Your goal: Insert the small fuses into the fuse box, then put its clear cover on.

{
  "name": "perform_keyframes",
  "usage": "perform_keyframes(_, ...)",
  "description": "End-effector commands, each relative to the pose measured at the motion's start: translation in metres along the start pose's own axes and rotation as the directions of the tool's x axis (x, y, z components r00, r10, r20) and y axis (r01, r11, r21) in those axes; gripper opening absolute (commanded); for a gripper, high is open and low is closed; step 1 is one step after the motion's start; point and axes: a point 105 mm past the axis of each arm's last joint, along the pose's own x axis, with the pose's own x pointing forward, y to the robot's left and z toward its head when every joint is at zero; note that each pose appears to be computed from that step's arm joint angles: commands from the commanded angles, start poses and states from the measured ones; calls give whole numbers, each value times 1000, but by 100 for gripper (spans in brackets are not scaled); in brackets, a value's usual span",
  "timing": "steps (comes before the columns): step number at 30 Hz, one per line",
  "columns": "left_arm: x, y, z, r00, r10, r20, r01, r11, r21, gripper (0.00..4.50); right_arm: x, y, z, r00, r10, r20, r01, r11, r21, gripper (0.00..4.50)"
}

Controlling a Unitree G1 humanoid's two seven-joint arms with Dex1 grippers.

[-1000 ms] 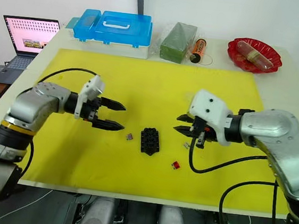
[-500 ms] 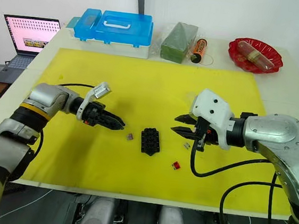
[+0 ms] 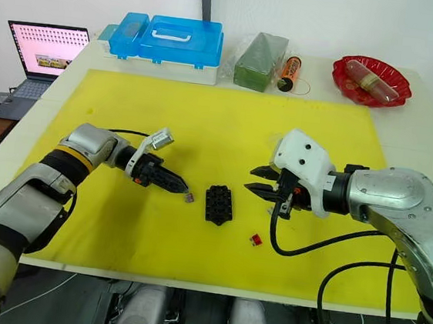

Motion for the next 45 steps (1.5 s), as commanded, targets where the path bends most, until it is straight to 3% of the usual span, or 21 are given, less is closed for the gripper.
perform_keyframes(1, 13, -4, -9, 997, -50, -51, 50, 999, 1, 270, -4, 0, 6, 1000, -15, 2, 15, 999, -40, 135)
perform_keyframes(15, 14, -3, -20, 995, -50, -88, 50, 999, -2, 270, -2, -1, 5, 1000, -22, -7, 22, 999, -42, 135)
perform_keyframes(18, 11, 2, -22, 996, -32, -82, 31, 999, -11, 209, -1, -1, 5, 1000, -22, -7, 22, 999, -42, 135)
perform_keyframes(21, 10, 4, -23, 996, -23, -83, 22, 1000, -13, 108, -1, -1, 4, 1000, -22, -8, 22, 999, -43, 135)
perform_keyframes(32, 11, 8, -28, 995, -10, -101, 10, 1000, 7, 108, -1, -3, 5, 999, -30, -10, 30, 998, -50, 135)
perform_keyframes(36, 10, 9, -28, 995, -4, -97, 6, 1000, 17, 2, -1, -4, 4, 999, -31, -13, 30, 998, -51, 135)
perform_keyframes(45, 6, 1, -20, 998, -24, -55, 29, 996, 85, 2, 0, -4, 3, 999, -28, -21, 28, 999, -35, 135)
